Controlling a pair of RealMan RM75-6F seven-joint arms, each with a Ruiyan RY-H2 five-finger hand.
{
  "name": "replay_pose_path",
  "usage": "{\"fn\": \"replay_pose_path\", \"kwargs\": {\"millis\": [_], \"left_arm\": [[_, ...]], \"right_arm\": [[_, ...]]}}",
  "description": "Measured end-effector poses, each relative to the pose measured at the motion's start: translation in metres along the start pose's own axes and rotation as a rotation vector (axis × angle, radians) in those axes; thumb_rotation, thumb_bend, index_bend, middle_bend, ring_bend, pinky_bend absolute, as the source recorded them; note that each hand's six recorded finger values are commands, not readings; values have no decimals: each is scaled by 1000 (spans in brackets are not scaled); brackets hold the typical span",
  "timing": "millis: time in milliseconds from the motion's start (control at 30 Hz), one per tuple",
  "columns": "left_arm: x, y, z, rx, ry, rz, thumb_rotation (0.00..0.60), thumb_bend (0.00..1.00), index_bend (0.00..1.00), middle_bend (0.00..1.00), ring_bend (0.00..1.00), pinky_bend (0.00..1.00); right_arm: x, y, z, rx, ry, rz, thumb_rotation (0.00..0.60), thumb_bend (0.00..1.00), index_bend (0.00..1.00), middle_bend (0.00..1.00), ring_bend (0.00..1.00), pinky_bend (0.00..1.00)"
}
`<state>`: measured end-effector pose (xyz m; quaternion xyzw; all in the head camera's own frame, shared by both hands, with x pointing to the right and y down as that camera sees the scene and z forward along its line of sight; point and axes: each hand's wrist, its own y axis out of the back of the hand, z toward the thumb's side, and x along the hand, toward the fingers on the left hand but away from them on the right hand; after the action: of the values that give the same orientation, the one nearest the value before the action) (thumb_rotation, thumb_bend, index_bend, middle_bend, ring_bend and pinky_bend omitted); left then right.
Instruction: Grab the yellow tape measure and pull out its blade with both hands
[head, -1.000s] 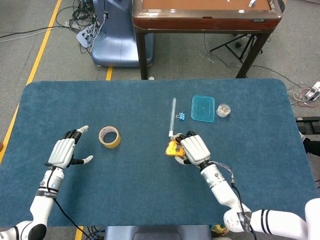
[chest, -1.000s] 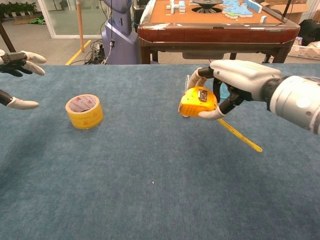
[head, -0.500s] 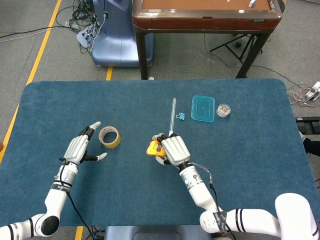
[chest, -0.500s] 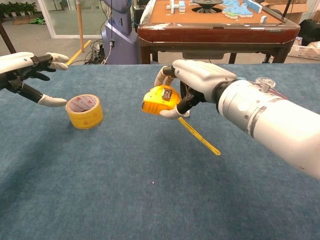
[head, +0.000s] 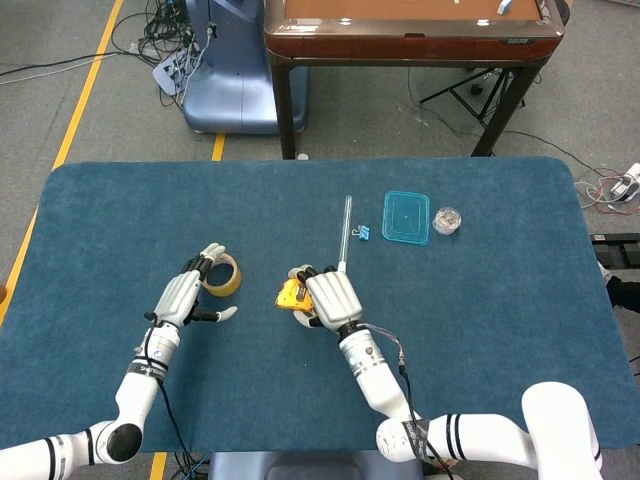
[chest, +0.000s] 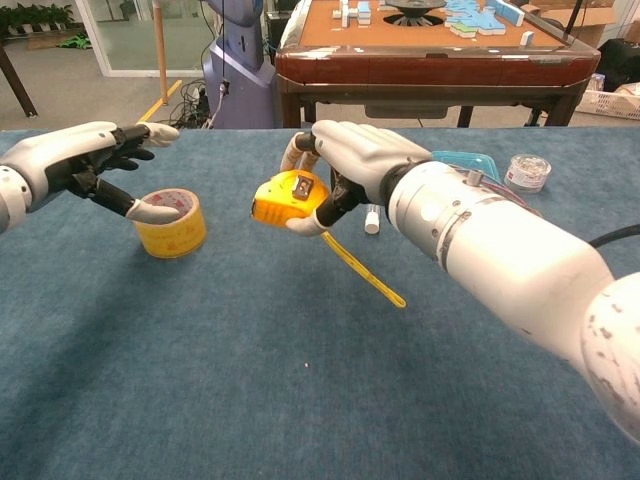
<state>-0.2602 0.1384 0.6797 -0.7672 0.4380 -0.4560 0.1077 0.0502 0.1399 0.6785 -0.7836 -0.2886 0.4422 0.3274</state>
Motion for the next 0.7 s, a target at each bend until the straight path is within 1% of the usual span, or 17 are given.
{"fn": "replay_pose_path", "kwargs": {"millis": [333, 700], "left_arm": [[8, -15, 13, -32, -12, -21, 600, 166, 0, 0, 0, 0], [14, -27, 18, -69, 1, -39, 600, 166, 0, 0, 0, 0]], "right_arm": [[-9, -2, 3, -11, -11, 0, 600, 783, 611, 668, 567, 349], [-13, -13, 4, -24, -32, 1, 600, 784, 616, 667, 567, 349]]}}
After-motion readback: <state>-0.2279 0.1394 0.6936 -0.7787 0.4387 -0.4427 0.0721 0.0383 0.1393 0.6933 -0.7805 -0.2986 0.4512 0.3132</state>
